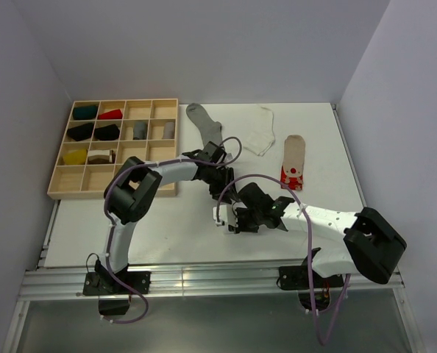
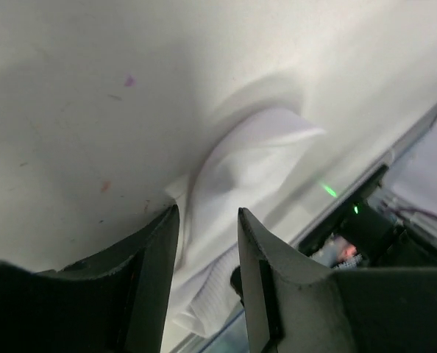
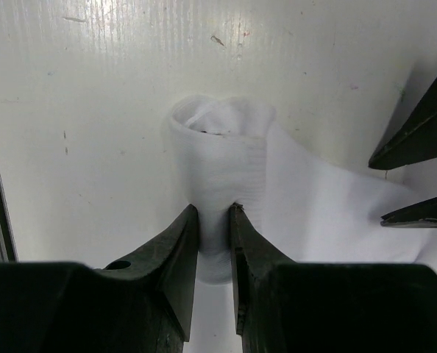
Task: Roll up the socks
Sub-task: Roll the sock at the center of the board.
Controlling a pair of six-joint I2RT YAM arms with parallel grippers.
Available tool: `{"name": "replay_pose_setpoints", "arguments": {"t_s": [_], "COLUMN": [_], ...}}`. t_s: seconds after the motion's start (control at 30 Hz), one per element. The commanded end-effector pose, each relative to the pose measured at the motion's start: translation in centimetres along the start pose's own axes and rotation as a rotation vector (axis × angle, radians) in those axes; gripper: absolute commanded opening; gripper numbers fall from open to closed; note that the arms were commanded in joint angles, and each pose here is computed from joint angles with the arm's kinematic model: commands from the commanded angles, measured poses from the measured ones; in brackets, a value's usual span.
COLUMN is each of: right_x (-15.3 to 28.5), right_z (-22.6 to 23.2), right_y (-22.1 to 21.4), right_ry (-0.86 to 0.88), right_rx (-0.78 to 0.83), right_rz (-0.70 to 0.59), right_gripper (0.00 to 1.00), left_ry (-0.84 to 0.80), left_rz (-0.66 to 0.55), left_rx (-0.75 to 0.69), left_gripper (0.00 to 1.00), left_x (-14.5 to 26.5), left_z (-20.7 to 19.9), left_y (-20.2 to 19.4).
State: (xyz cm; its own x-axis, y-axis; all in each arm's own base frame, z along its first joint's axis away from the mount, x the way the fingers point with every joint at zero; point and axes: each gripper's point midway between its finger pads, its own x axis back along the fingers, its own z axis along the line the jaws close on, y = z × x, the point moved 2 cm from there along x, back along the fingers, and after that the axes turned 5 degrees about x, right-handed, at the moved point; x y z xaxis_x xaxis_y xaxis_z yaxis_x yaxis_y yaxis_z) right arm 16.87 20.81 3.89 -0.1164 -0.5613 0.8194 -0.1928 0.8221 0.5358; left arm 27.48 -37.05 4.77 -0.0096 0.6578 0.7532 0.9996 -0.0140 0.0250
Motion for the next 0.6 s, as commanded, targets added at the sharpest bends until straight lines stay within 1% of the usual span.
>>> {"name": "replay_pose_setpoints", "arguments": {"t_s": [0.0,0.1,0.23,0.33,0.43,0.47,0.53,0.57], "right_x": [-0.6,-0.6,-0.7,-0.7,-0.7,-0.7,-0.7,-0.7], "right_z": [2.7,2.7,2.7,2.7,2.7,2.7,2.6,2.6], "right_y": [-3.4,-3.4,-3.3,-3.3,-3.3,-3.3,-3.3,-3.2], "right_ry": [0.093,0.095,0.102,0.105,0.106,0.106,0.103,0.105], "right_rx": [-0.038,-0.04,-0.041,-0.042,-0.044,-0.044,-0.044,-0.046], "right_rz": [0.132,0.133,0.134,0.138,0.141,0.139,0.138,0.135], "right_gripper": [0.14,0.14,0.15,0.15,0.14,0.14,0.14,0.14], "left_ry": [0.059,0.064,0.066,0.052,0.047,0.047,0.037,0.032], "left_rz": [0.053,0.093,0.114,0.131,0.13,0.13,0.131,0.121], "left_rx": [-0.062,-0.09,-0.125,-0.127,-0.118,-0.105,-0.094,-0.081], "left_gripper": [0.45,0.45,0.44,0.39,0.28,0.2,0.12,0.05], "left_x": [-0.8,-1.2,-1.6,-2.0,-2.2,-2.3,-2.3,-2.4], "left_z": [1.8,2.3,2.8,2.8,2.8,2.8,2.9,2.8], "left_y": [-0.4,-0.7,-0.8,-1.0,-0.9,-0.9,-1.0,-0.9]}}
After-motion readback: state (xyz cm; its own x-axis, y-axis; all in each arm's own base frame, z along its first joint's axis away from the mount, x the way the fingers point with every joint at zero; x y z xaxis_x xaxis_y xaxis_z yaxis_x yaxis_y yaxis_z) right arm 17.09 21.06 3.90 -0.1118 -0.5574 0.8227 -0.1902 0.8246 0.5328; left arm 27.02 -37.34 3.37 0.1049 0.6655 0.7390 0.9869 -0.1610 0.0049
